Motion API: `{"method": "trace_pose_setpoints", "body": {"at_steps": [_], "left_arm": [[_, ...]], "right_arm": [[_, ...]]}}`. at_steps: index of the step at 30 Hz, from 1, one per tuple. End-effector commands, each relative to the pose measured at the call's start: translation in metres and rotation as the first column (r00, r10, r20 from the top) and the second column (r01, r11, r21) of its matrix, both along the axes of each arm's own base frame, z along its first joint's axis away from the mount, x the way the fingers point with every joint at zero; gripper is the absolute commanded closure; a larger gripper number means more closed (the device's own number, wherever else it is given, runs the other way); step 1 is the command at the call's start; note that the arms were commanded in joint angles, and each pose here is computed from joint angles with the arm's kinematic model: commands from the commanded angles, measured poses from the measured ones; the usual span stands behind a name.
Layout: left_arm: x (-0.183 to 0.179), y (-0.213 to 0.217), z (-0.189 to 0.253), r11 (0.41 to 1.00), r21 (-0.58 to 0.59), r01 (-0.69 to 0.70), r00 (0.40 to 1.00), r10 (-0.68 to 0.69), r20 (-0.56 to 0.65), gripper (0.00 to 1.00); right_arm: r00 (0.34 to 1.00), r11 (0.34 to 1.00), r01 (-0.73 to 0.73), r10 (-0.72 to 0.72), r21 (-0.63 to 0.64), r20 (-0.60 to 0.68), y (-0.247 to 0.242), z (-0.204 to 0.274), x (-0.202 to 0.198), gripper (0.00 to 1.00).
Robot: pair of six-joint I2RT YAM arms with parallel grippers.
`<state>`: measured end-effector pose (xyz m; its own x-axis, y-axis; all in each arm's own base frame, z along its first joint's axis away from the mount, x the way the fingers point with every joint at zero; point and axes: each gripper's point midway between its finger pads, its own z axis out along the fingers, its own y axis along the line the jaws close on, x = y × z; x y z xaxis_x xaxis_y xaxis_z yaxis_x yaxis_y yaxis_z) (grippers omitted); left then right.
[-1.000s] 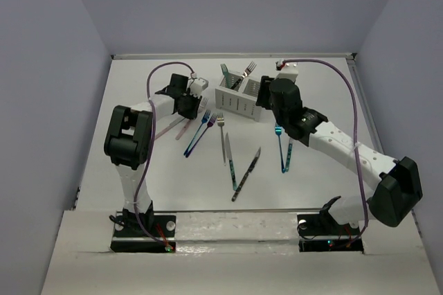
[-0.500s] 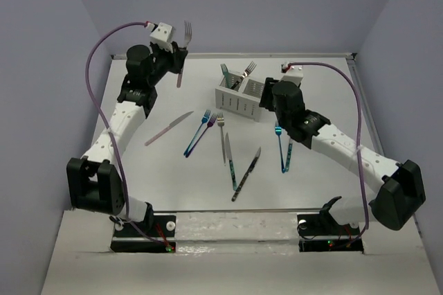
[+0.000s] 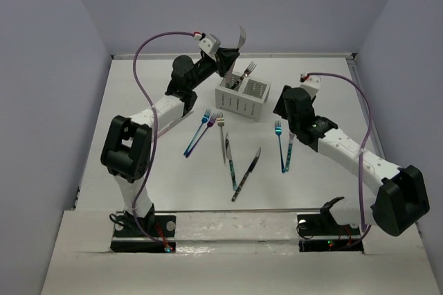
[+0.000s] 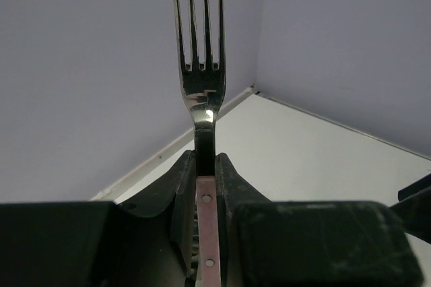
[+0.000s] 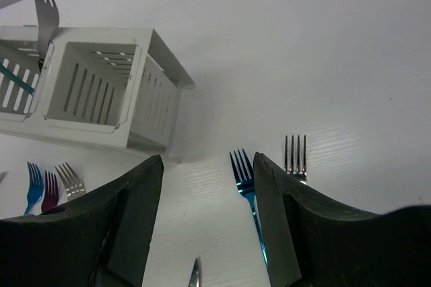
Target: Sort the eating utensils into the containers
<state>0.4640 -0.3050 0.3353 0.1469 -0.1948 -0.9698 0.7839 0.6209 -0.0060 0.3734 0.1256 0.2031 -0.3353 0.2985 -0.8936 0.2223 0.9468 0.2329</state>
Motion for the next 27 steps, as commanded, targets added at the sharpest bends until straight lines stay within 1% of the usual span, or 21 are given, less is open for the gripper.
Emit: {"method": "trace_pose_setpoints", "body": {"at_steps": [1, 5, 8, 10, 11, 16, 21, 22, 24, 26, 27], "left_arm": [[-0.01, 0.001, 0.064, 0.982, -0.171, 0.076, 0.955, -0.023, 0.295, 1.0], [0.001, -0.002, 0.053, 0.981, -0.18, 0.068, 0.951, -0.009, 0.309, 1.0], [0.01, -0.005, 0.03, 0.983, -0.175, 0.06, 0.95, -0.003, 0.311, 1.0], [0.011, -0.007, 0.025, 0.982, -0.176, 0.072, 0.944, -0.011, 0.329, 1.0], [0.014, -0.009, 0.016, 0.982, -0.173, 0.073, 0.946, -0.013, 0.324, 1.0], [0.02, -0.013, -0.003, 0.981, -0.176, 0.082, 0.949, -0.023, 0.314, 1.0], [0.026, -0.011, -0.033, 0.989, -0.144, 0.044, 0.958, 0.0, 0.288, 1.0], [0.025, -0.01, -0.037, 0.989, -0.139, 0.039, 0.957, 0.003, 0.289, 0.89], [0.02, -0.007, -0.05, 0.992, -0.127, 0.029, 0.958, 0.008, 0.286, 0.74], [0.014, -0.004, -0.057, 0.991, -0.131, 0.025, 0.959, 0.013, 0.282, 0.67], [0.012, -0.002, -0.059, 0.991, -0.133, 0.023, 0.96, 0.015, 0.279, 0.64]], "right_arm": [[0.998, 0.997, 0.065, -0.065, 0.043, -0.007, -0.012, -0.005, -0.011, 0.38], [0.996, 0.996, 0.082, -0.081, 0.024, -0.039, -0.019, -0.017, -0.018, 0.38], [0.993, 0.996, 0.089, -0.087, 0.02, -0.082, -0.022, -0.032, -0.023, 0.39], [0.987, 0.994, 0.109, -0.106, 0.019, -0.12, -0.03, -0.046, -0.022, 0.39], [0.986, 0.995, 0.095, -0.089, 0.033, -0.143, -0.025, -0.052, -0.024, 0.39], [0.969, 0.994, 0.103, -0.093, 0.031, -0.23, -0.028, -0.08, -0.028, 0.39], [0.944, 0.993, 0.108, -0.088, 0.045, -0.319, -0.027, -0.107, -0.036, 0.39], [0.939, 0.993, 0.105, -0.084, 0.047, -0.334, -0.026, -0.111, -0.037, 0.39], [0.921, 0.993, 0.109, -0.083, 0.049, -0.381, -0.026, -0.125, -0.04, 0.39], [0.907, 0.993, 0.112, -0.084, 0.046, -0.412, -0.024, -0.133, -0.041, 0.39], [0.89, 0.991, 0.129, -0.1, 0.035, -0.445, -0.028, -0.143, -0.044, 0.39]]}}
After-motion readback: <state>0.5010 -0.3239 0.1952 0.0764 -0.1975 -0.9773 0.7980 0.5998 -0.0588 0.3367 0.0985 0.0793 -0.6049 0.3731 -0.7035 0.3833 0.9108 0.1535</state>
